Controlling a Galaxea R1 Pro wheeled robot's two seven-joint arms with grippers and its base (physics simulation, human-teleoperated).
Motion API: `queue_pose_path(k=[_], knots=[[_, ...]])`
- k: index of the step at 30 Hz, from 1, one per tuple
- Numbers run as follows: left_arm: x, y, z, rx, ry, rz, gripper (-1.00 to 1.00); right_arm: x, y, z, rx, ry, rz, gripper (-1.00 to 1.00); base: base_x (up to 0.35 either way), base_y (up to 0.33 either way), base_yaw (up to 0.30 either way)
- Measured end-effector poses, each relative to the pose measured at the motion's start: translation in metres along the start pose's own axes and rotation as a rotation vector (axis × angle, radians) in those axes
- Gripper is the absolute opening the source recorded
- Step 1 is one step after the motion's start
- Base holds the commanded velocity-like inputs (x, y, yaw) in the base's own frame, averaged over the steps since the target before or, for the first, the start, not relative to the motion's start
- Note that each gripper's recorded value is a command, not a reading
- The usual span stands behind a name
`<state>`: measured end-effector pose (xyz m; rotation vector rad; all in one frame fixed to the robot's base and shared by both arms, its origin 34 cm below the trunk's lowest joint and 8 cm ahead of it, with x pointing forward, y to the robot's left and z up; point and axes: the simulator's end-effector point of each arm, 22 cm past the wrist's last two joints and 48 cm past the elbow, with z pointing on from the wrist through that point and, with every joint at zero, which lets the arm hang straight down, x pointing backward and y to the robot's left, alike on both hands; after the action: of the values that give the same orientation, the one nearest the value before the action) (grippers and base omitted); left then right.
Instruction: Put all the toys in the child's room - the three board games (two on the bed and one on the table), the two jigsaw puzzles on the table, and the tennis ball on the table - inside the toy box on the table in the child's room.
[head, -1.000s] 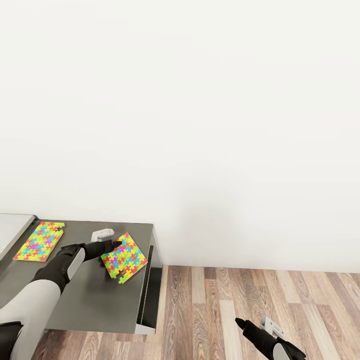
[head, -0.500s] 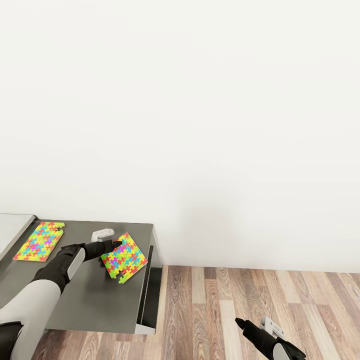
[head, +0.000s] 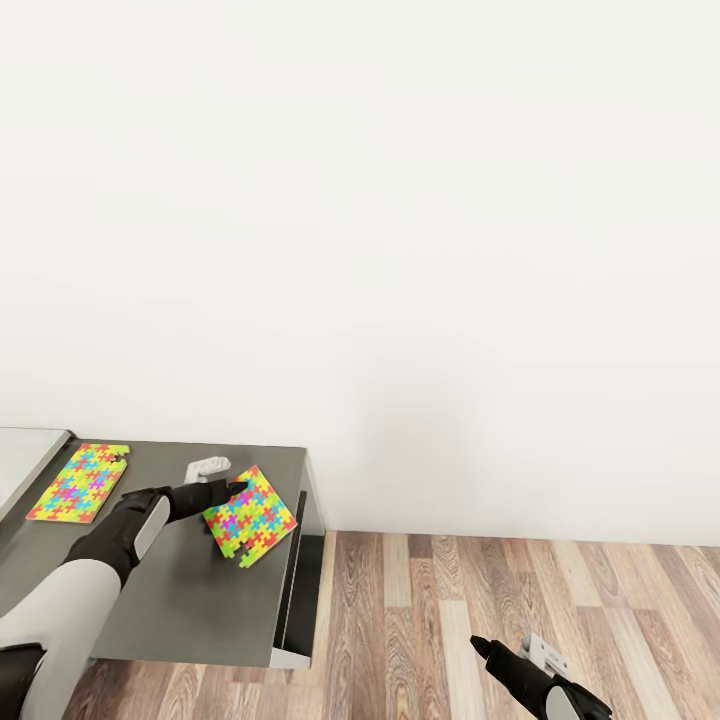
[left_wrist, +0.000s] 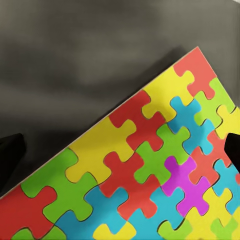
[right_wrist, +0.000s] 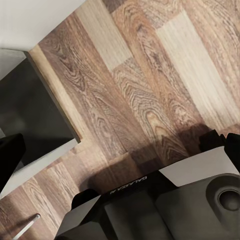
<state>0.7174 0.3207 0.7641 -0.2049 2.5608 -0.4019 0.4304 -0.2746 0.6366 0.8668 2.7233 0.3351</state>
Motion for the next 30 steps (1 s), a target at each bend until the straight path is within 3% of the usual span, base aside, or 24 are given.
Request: queue_pose_path(k=[18,30], knots=[[0.000,0.000,-0.001,0.005,0.000,0.000,1.00,0.000,0.000,0.000,0.000,0.000,0.000,1.00,0.000,0.000,0.000],[0.000,-0.014,-0.001,0.071,0.001,0.001,1.00,0.000,0.000,0.000,0.000,0.000,0.000,1.00,0.000,0.000,0.000]])
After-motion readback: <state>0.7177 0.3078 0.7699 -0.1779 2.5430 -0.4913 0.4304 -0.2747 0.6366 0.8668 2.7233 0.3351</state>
